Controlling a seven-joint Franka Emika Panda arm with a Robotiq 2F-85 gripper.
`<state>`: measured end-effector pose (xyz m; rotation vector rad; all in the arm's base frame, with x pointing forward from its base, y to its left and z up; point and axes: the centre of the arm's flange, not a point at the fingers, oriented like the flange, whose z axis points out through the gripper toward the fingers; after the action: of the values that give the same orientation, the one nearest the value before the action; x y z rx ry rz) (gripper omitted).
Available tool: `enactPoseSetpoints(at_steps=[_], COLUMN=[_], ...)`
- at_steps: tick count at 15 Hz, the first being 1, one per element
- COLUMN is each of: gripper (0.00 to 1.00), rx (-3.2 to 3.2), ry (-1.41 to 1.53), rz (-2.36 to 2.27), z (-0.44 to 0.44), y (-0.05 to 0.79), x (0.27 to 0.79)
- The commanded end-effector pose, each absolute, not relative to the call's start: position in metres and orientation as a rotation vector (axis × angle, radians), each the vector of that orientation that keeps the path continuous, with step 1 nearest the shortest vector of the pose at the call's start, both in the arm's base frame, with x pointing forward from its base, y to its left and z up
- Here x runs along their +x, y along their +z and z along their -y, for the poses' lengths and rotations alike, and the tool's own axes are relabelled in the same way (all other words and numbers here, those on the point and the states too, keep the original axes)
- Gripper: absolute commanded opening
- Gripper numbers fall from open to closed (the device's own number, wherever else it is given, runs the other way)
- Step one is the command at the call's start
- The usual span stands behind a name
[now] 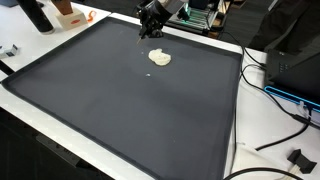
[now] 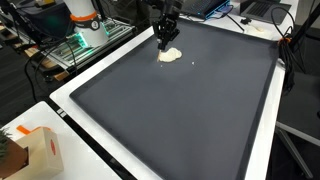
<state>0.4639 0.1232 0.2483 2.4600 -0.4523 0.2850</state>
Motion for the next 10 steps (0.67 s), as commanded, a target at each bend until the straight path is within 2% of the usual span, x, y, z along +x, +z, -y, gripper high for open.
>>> enactPoseSetpoints(at_steps=[1,10], gripper=[0.03,0.03], rx=[2.368,2.254], ry=[0.282,0.266], rz=[0.446,0.435], z=[-0.131,-0.136], y=[0.226,0.199], x=[0.472,0.481])
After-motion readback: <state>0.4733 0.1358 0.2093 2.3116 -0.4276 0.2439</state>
